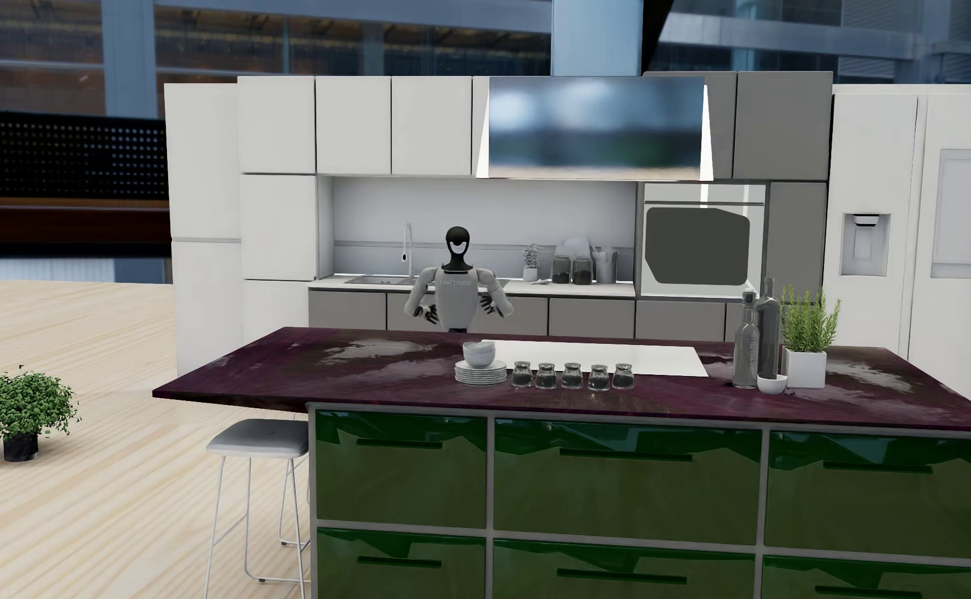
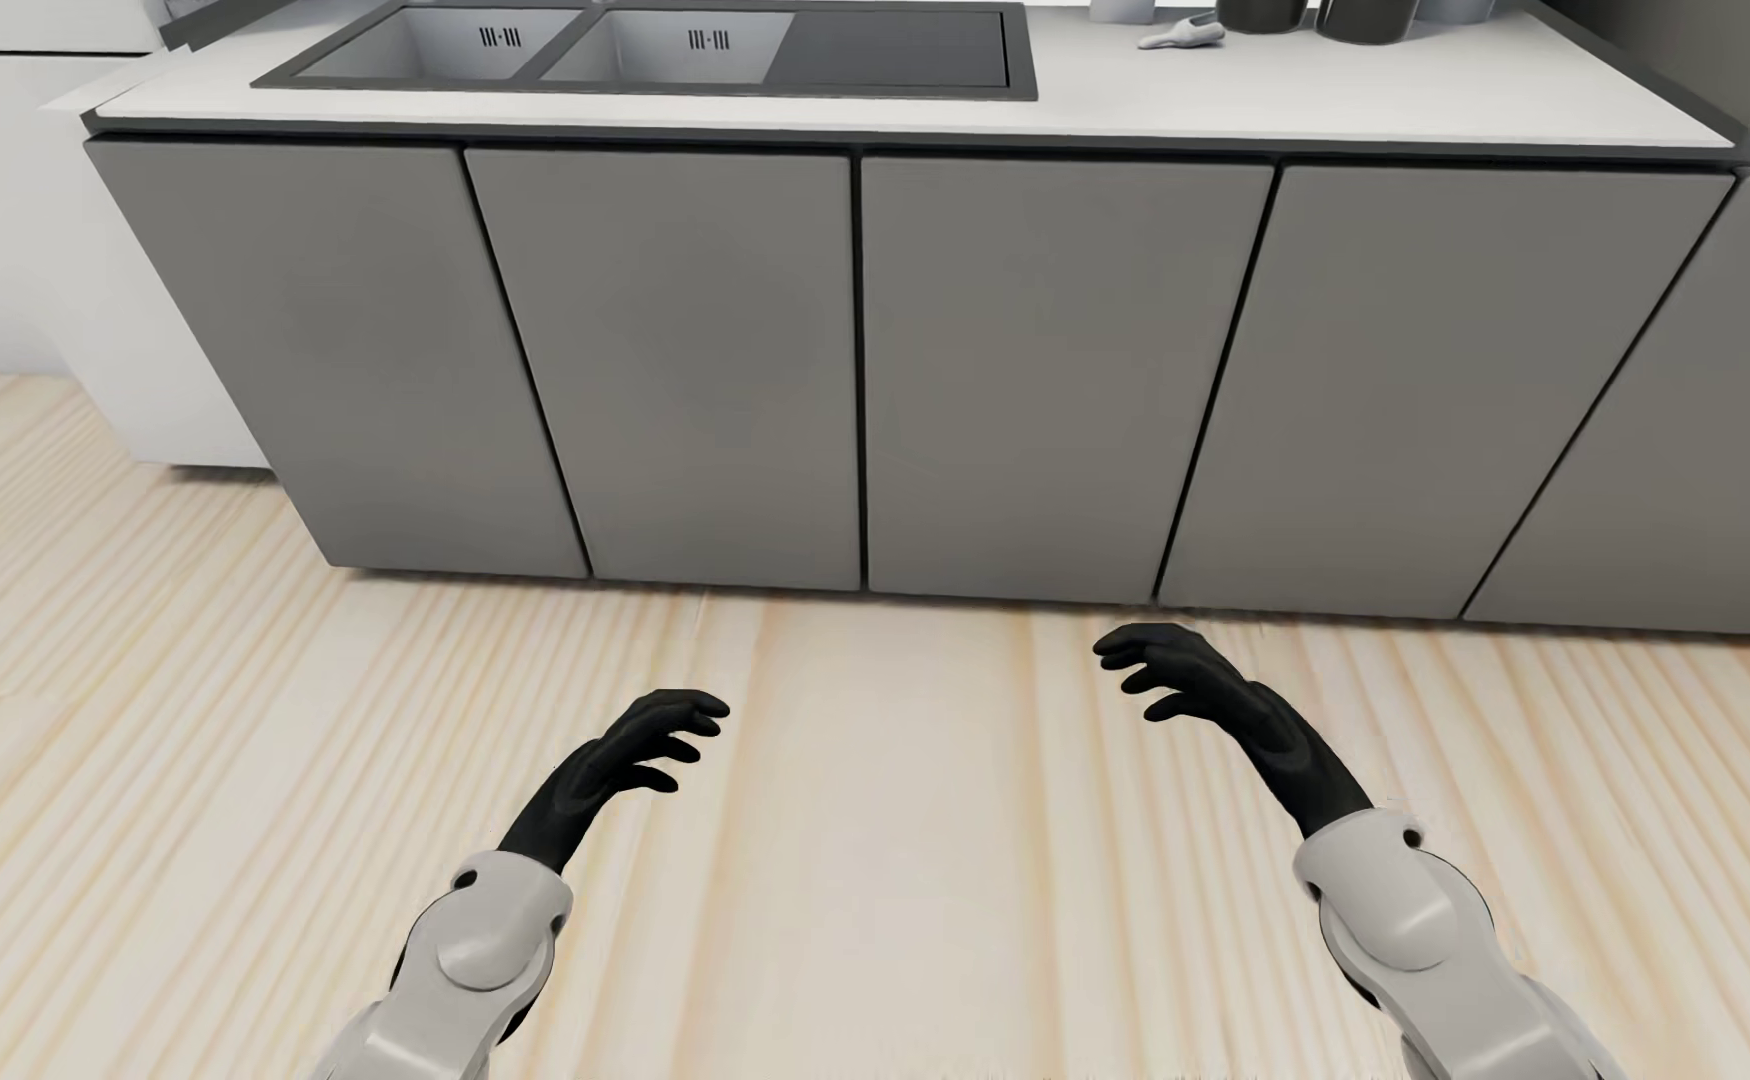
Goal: Stay put
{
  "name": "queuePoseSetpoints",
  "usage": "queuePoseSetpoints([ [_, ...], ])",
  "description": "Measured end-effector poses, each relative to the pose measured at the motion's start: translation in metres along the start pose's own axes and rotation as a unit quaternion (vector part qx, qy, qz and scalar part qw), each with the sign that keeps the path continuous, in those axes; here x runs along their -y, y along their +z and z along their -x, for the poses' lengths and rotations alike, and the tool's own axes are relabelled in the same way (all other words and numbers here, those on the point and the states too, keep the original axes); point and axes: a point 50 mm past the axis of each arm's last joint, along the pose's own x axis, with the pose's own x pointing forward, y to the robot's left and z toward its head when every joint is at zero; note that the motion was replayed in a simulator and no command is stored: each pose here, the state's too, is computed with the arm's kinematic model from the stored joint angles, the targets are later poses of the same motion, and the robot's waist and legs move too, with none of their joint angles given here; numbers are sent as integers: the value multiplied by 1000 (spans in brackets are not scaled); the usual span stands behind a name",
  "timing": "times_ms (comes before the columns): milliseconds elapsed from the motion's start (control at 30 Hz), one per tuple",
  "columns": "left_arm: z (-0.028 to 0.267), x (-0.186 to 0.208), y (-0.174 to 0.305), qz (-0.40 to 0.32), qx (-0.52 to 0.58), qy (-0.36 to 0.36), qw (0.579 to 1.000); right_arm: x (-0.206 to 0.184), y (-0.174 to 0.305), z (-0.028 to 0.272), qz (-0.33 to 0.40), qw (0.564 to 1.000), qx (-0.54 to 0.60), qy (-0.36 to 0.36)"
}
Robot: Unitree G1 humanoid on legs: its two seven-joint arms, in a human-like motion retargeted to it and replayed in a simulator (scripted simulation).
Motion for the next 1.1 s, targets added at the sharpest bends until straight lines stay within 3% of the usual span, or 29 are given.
queuePoseSetpoints([
  [133,3,16,-33,-7,-72,-34,997,-3,-24,-3,-13,999,-51,-5],
  [533,-2,63,-69,-52,-159,-134,977,-64,-78,-4,6,978,-174,118],
  [767,4,69,-81,2,-194,-106,975,-67,-89,2,-19,974,-202,101],
  [1100,10,72,-82,16,-193,-103,976,-63,-91,8,-36,974,-208,83],
])
